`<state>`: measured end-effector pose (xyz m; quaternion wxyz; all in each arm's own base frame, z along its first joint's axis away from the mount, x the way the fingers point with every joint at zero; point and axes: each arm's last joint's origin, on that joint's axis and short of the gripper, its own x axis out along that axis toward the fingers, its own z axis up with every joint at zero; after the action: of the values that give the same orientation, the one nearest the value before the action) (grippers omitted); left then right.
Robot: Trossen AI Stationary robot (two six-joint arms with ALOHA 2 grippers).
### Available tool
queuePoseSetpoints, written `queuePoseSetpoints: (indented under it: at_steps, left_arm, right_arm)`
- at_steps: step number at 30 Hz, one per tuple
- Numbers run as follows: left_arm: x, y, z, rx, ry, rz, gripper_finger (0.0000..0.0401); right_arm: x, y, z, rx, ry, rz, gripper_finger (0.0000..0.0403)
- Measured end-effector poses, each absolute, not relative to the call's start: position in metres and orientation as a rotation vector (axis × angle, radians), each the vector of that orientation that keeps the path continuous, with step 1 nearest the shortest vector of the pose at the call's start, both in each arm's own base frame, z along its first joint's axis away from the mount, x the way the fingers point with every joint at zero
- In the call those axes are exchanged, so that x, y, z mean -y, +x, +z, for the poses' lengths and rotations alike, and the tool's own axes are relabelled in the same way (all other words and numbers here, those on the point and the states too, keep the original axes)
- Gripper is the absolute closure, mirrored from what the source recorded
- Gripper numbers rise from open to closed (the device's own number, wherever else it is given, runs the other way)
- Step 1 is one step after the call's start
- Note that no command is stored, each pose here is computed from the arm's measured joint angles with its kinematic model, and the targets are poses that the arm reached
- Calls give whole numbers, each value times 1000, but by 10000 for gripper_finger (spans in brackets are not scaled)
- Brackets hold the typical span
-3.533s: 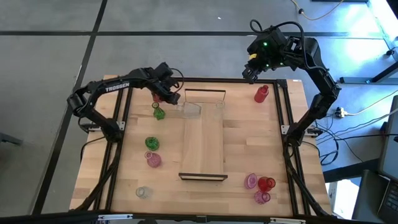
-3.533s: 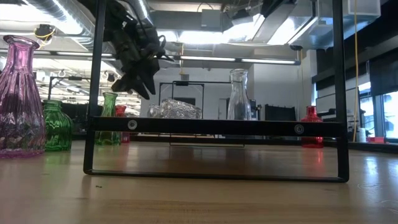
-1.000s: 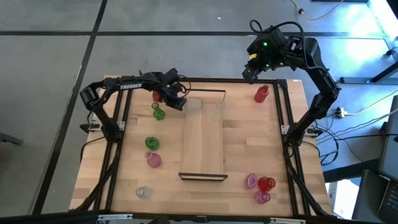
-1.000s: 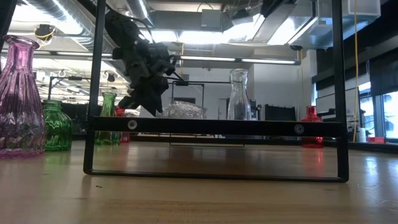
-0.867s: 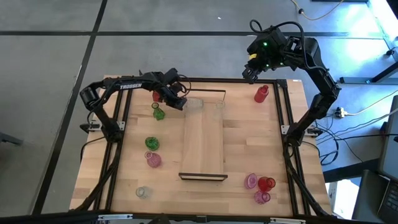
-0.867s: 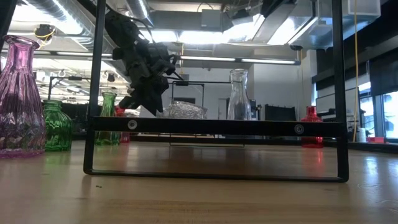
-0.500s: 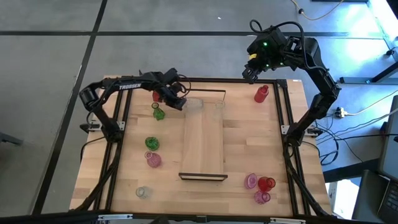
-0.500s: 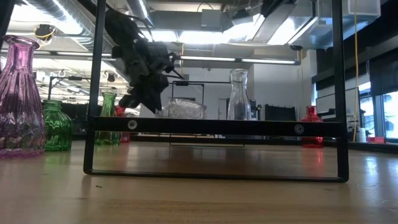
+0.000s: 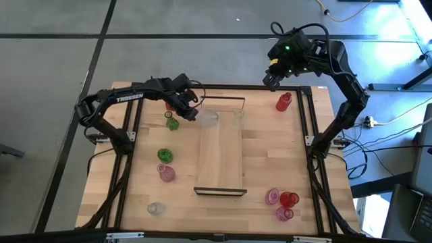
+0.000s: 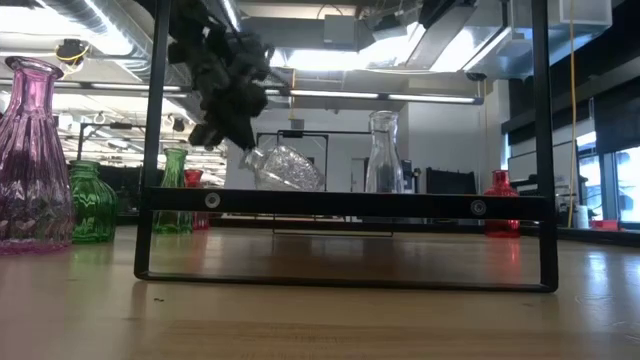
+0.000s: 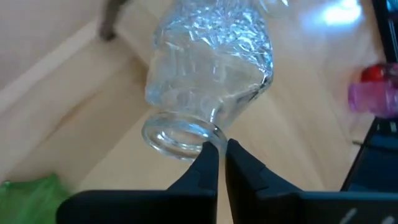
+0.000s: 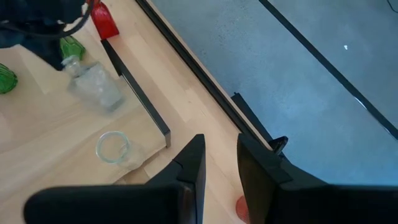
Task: Sort vases onto shelf
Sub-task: Put the top transparent vase aligned with the other transparent vase on the shelf
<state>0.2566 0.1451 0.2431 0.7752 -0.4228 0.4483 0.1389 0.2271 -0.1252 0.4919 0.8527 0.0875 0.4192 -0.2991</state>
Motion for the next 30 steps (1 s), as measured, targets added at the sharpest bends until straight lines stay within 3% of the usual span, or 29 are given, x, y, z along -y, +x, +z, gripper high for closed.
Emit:
queuePoseSetpoints:
  at_steps: [14, 20, 30]
  left_arm:
    - [-133, 274, 324, -937, -581, 297, 398]
    - [-137, 258, 311, -1092, -584, 394, 399]
    - [-151, 269, 276, -874, -759, 211, 401]
  right_arm:
    - [126, 228, 491, -886, 182, -633, 326]
    - [126, 228, 491, -886, 183, -633, 326]
    - [126, 228, 491, -885, 187, -625, 326]
